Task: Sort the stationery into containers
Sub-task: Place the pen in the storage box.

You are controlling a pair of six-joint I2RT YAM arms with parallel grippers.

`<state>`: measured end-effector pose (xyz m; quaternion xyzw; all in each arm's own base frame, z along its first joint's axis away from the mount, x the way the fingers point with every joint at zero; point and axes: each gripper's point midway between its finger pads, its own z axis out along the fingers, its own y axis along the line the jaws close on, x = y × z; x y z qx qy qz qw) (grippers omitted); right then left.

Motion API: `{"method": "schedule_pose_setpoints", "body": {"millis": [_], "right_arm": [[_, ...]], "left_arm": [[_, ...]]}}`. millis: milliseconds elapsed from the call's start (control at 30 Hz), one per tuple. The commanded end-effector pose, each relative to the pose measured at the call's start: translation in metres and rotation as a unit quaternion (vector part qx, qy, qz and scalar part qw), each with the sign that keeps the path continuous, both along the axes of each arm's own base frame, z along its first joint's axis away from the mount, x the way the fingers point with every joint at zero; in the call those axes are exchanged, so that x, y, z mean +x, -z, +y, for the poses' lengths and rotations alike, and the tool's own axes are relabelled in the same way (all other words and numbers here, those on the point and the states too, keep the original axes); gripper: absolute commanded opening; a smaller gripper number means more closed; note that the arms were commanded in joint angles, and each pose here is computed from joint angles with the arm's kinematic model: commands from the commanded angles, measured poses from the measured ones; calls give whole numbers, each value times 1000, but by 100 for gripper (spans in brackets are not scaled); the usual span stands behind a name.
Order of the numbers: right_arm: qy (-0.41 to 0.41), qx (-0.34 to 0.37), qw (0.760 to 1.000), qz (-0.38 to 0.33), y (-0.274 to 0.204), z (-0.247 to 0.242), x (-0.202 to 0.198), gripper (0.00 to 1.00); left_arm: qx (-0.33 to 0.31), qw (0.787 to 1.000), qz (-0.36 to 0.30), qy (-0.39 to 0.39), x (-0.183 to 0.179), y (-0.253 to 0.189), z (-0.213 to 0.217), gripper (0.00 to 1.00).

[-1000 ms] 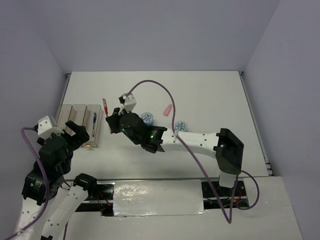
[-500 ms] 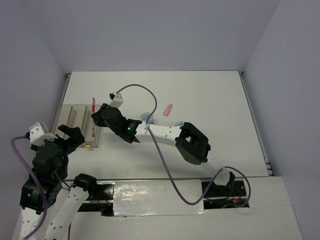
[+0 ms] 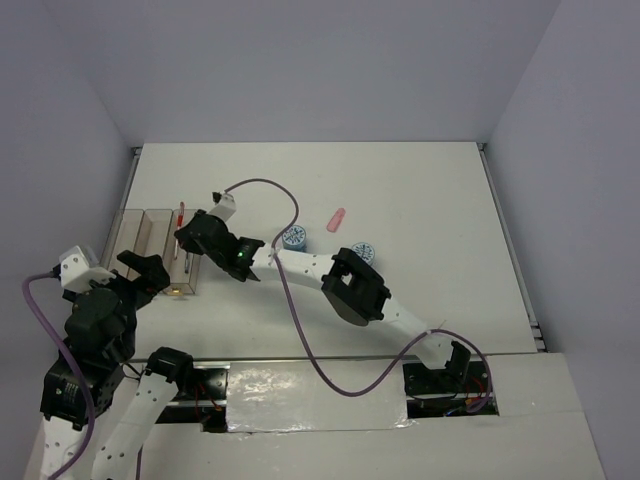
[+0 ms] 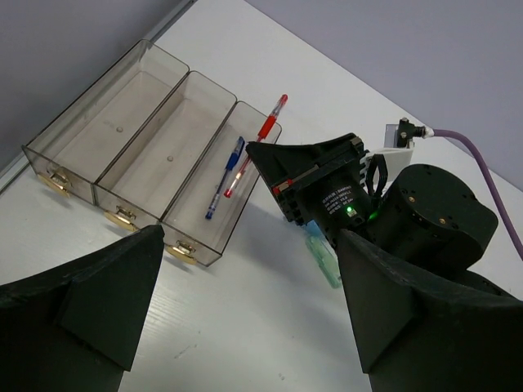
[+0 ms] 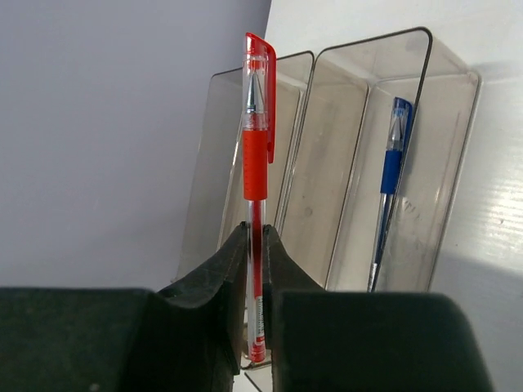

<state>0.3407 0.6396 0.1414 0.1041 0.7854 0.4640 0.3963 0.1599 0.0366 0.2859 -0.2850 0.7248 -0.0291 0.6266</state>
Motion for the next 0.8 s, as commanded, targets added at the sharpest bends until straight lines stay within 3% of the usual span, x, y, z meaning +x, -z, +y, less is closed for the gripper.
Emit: {"method": "schedule_pose_setpoints", "body": {"millis": [0, 333, 567, 767], "right_arm": [[13, 31, 999, -6, -17, 5, 11, 14], [-31, 33, 999, -4, 1, 16, 7, 15], [-43, 36, 998, -3, 3, 19, 6, 40], [-55, 43, 998, -9, -3, 22, 3, 49]], "left_arm": [[-4, 1000, -28, 4, 2, -12, -1, 99], [-5, 999, -33, 7, 1, -13, -2, 99], [-3, 999, -32, 10, 1, -13, -3, 99], [-4, 999, -38, 11, 0, -14, -3, 99]]}}
